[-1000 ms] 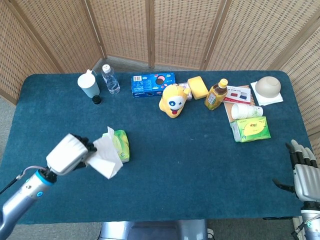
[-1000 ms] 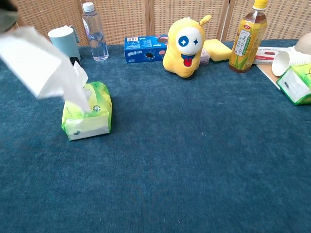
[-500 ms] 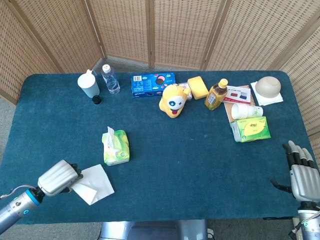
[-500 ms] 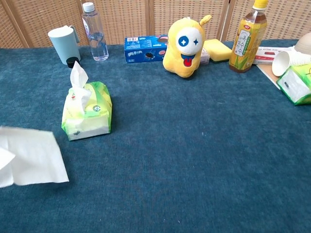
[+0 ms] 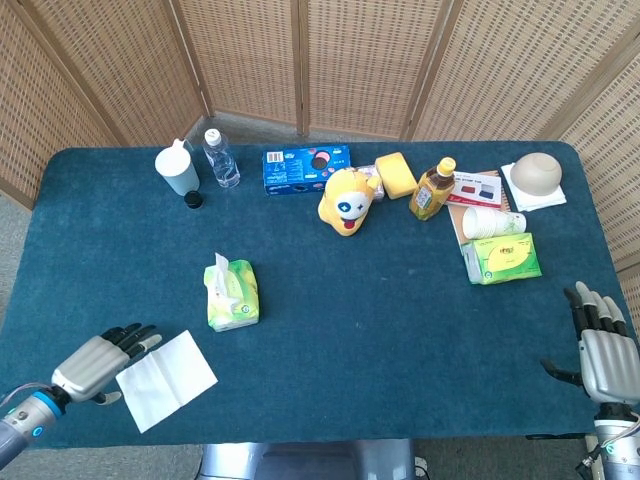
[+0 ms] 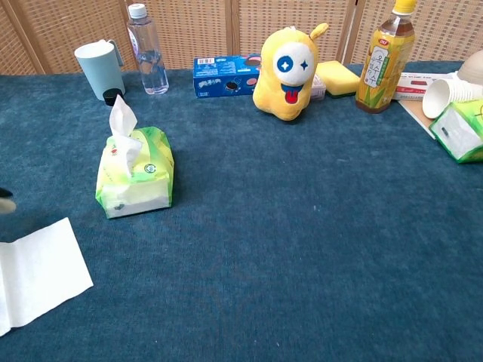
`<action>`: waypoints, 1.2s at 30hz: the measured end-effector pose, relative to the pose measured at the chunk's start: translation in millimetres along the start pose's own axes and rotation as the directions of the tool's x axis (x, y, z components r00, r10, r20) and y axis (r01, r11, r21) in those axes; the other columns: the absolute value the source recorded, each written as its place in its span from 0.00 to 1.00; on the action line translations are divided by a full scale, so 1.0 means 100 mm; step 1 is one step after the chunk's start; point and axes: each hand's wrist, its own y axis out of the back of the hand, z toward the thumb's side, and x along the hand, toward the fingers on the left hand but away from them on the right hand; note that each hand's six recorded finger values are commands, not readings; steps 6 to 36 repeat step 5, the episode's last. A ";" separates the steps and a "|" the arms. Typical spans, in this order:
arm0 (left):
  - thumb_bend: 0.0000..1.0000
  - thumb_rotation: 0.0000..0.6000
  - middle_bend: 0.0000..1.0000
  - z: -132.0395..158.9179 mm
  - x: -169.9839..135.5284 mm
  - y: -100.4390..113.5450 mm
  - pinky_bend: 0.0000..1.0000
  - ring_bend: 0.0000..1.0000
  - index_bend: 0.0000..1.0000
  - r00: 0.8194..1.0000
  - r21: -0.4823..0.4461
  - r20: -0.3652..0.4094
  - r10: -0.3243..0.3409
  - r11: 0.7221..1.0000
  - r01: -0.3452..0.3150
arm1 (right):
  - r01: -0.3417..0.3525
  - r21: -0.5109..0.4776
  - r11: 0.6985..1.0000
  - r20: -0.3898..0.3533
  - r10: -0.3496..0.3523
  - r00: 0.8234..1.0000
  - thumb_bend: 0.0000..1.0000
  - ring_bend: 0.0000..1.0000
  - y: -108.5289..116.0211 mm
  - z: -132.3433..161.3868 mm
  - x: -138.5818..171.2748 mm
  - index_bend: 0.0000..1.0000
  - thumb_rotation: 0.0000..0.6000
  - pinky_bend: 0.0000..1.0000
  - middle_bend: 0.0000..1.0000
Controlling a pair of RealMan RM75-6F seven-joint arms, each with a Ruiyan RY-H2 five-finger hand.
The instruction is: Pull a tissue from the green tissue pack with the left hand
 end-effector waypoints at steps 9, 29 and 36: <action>0.00 1.00 0.00 -0.03 -0.20 0.28 0.14 0.00 0.00 0.991 -0.058 -0.063 0.122 0.990 -0.125 | 0.001 0.005 1.000 -0.002 -0.001 1.000 0.00 0.00 0.00 0.01 0.01 0.00 1.00 0.00 0.00; 0.00 1.00 0.00 -0.03 -0.20 0.28 0.14 0.00 0.00 0.991 -0.058 -0.063 0.122 0.990 -0.125 | 0.001 0.005 1.000 -0.002 -0.001 1.000 0.00 0.00 0.00 0.01 0.01 0.00 1.00 0.00 0.00; 0.00 1.00 0.00 -0.03 -0.20 0.28 0.14 0.00 0.00 0.991 -0.058 -0.063 0.122 0.990 -0.125 | 0.001 0.005 1.000 -0.002 -0.001 1.000 0.00 0.00 0.00 0.01 0.01 0.00 1.00 0.00 0.00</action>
